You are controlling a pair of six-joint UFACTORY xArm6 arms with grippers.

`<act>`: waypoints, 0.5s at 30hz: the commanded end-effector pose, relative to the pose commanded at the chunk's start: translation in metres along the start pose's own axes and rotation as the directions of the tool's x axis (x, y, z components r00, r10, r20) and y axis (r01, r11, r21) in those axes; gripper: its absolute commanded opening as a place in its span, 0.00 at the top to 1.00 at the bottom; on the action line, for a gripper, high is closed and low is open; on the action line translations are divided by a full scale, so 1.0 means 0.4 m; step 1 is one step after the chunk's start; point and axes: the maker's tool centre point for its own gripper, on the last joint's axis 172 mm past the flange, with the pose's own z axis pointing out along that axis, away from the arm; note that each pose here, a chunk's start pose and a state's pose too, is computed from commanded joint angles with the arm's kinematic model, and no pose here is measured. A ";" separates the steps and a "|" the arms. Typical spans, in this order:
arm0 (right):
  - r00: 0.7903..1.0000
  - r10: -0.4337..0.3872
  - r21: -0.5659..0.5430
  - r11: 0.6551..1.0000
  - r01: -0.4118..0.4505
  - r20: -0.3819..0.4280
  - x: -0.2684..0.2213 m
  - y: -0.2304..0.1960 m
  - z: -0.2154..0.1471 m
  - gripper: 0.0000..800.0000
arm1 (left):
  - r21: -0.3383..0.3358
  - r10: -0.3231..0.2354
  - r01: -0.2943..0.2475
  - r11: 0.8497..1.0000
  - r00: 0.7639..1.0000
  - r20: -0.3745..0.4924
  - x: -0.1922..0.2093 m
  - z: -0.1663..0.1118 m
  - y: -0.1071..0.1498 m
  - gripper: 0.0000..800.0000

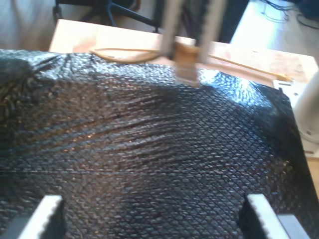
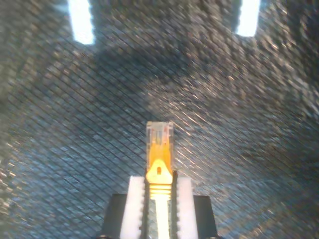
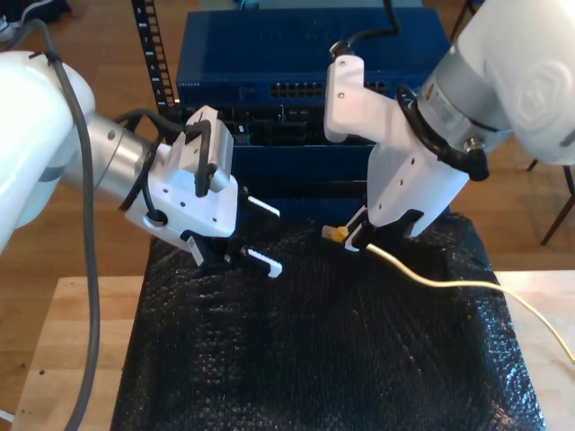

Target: Grab the cable and plug it in

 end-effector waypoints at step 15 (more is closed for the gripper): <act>0.995 0.040 0.038 0.999 -0.037 -0.092 0.000 0.006 -0.042 0.99 | -0.033 0.056 -0.057 0.998 0.998 -0.026 0.071 0.035 0.029 0.00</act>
